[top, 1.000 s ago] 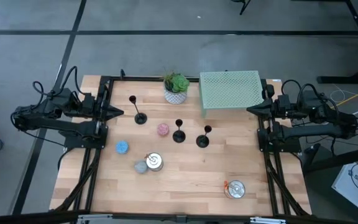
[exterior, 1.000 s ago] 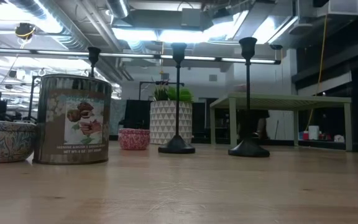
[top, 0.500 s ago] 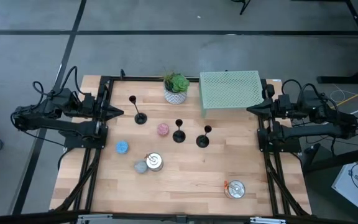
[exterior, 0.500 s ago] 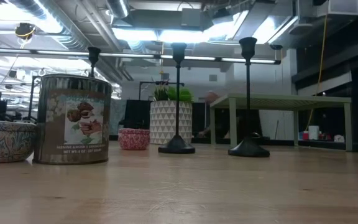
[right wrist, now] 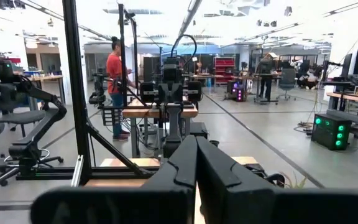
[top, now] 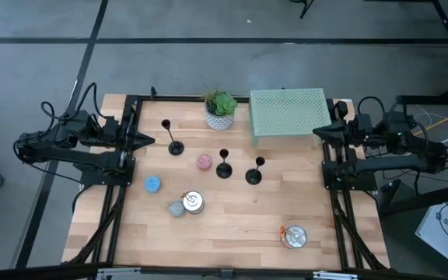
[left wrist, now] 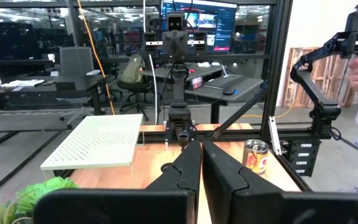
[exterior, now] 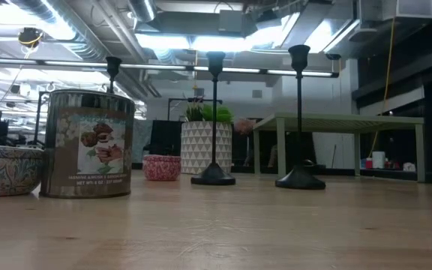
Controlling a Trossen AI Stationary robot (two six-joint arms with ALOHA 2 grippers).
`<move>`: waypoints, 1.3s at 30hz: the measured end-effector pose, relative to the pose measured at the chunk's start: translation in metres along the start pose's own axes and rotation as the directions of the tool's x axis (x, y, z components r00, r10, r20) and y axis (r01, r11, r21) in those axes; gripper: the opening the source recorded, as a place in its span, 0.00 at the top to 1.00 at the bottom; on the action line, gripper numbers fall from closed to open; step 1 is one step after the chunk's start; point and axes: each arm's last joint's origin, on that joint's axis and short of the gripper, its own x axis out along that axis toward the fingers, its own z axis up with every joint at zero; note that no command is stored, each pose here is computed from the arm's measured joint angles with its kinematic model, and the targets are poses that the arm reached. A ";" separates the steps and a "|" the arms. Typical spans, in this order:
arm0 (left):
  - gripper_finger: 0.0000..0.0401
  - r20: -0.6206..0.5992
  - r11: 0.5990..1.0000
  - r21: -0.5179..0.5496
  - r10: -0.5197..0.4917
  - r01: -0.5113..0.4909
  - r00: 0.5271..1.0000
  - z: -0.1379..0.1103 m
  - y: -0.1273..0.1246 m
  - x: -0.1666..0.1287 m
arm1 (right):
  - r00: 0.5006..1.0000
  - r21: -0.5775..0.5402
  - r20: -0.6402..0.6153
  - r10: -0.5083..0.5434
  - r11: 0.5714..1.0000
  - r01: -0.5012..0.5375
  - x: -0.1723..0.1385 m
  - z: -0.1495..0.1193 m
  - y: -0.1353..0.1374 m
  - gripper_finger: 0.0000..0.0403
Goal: Pick & Place candle stick holders
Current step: Put the bottom right black candle holder on the shelf
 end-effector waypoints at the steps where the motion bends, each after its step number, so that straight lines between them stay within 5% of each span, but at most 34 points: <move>1: 0.98 0.000 1.000 0.000 0.000 0.000 1.000 0.000 0.000 0.000 | 1.000 0.000 0.002 0.000 1.000 0.000 0.000 0.000 0.000 0.98; 5: 0.97 0.000 1.000 0.000 0.000 0.000 1.000 0.000 0.000 0.000 | 1.000 0.017 -0.010 0.017 1.000 -0.017 0.001 -0.001 0.001 0.98; 16: 0.98 0.000 1.000 0.000 0.000 0.000 1.000 0.000 0.000 0.000 | 0.941 0.159 -0.137 0.310 0.944 -0.288 0.043 -0.048 0.008 0.98; 28: 0.97 0.000 1.000 0.000 0.000 0.000 1.000 0.000 0.000 0.000 | 0.906 0.190 -0.337 0.256 0.961 -0.200 0.086 -0.099 0.006 0.98; 39: 0.97 0.000 1.000 0.000 0.000 0.000 1.000 0.000 0.000 0.000 | 0.868 0.221 -0.426 0.256 0.960 -0.174 0.101 -0.118 0.006 0.98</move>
